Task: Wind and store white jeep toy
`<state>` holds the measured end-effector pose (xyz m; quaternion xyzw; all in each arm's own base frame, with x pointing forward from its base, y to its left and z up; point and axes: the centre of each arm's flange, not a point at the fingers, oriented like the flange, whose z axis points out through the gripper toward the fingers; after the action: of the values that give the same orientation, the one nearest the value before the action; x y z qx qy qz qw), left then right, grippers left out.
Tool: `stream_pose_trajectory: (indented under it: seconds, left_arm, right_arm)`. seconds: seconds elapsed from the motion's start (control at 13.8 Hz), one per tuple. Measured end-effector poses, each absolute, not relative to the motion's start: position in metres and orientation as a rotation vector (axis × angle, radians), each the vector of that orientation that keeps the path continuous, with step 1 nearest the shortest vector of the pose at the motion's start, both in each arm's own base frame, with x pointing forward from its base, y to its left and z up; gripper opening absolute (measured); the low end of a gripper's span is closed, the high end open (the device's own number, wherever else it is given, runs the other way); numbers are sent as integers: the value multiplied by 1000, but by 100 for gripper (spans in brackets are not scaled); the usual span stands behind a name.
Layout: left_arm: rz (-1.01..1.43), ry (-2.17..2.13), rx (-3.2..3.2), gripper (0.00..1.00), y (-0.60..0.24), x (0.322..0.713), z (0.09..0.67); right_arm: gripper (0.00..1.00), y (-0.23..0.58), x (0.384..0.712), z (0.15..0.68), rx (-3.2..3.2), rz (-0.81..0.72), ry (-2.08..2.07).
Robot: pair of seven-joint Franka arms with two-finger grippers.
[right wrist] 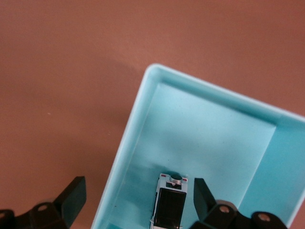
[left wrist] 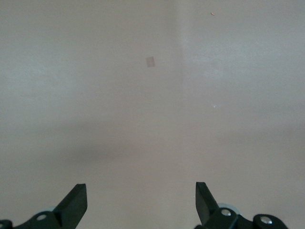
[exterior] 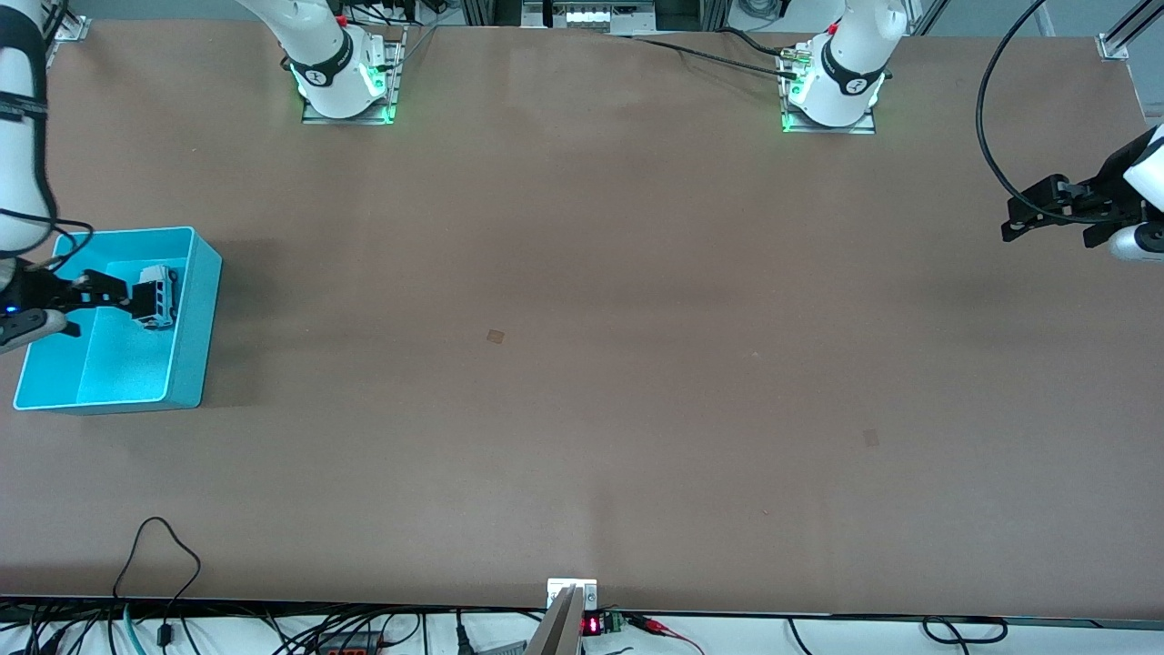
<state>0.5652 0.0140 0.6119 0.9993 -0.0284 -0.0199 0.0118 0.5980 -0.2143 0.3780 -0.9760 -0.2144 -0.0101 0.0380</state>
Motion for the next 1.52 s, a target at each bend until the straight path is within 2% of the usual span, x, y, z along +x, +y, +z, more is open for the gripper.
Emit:
stream_pose_trajectory:
  seconds: [0.29, 0.58, 0.8, 1.08, 1.3, 1.52]
  left_arm:
    - [-62, -91, 3116, 100, 13, 565, 612]
    - [-63, -91, 3116, 100, 13, 565, 612]
    - [-64, -91, 3116, 100, 13, 565, 611]
    - [-70, -91, 3116, 100, 13, 565, 611]
    - [-72, -92, 3116, 100, 13, 565, 610]
    - [-72, -93, 3115, 100, 13, 566, 610]
  right_arm:
    - [100, -188, 615, 418, -2985, -113, -747]
    - [100, -161, 614, 461, -2978, -204, -697]
    - [100, -139, 606, 474, -2985, -113, -461]
    - [100, -56, 598, 509, -3041, -8, -200]
    - [100, -6, 576, 544, -3075, 48, -62]
    - [100, 6, 555, 562, -3076, 130, 14]
